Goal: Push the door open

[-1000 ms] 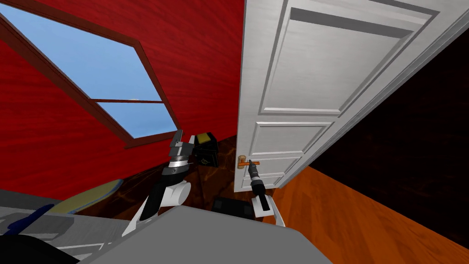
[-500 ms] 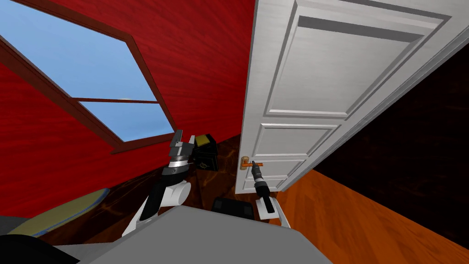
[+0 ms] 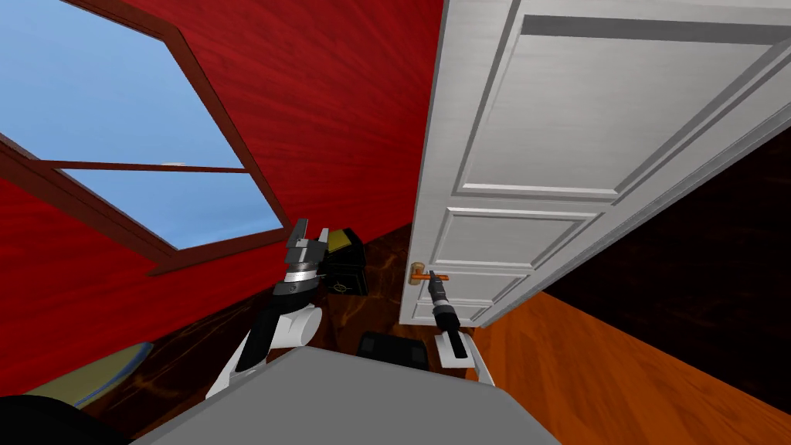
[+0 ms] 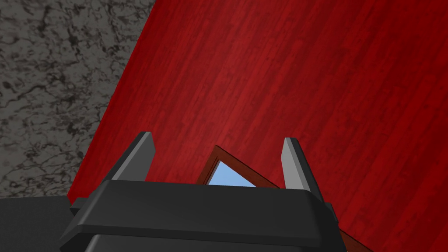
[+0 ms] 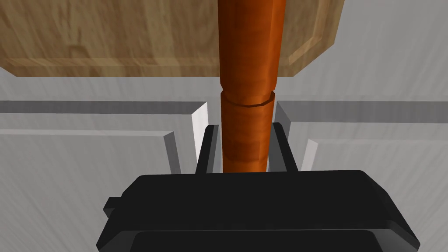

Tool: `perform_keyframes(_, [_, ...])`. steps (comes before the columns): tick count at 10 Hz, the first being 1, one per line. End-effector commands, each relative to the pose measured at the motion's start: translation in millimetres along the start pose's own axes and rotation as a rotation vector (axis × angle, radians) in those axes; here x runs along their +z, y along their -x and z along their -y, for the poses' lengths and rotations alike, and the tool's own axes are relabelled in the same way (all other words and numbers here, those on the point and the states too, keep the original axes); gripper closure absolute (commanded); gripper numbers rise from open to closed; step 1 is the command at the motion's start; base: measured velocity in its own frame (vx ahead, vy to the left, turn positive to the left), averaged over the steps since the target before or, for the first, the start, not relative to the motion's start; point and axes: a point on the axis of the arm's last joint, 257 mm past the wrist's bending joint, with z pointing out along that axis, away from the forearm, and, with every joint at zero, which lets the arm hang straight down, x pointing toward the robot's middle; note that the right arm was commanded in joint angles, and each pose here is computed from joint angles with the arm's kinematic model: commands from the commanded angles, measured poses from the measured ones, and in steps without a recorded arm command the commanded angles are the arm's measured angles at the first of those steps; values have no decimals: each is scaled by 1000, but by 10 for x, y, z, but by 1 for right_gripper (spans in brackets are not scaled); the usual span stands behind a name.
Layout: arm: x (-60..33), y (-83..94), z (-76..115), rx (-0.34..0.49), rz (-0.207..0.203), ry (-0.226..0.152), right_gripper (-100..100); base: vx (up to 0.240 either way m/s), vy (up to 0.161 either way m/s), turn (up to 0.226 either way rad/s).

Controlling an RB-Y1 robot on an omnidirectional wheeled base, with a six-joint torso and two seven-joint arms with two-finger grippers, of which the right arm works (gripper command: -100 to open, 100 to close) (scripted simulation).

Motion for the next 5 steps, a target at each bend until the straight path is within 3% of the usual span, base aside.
perform_keyframes(1, [16,55,-36,14,22,6,100,174,112,-82])
perform_keyframes(3, [27,78,-57,42,47,11,100,143,109,-80])
perform_keyframes(4, [6,99,-25,31,43,4,100,62,29,-35])
perform_keyframes(5, [-7,273,-21,7,58,3,100,126,87,-80])
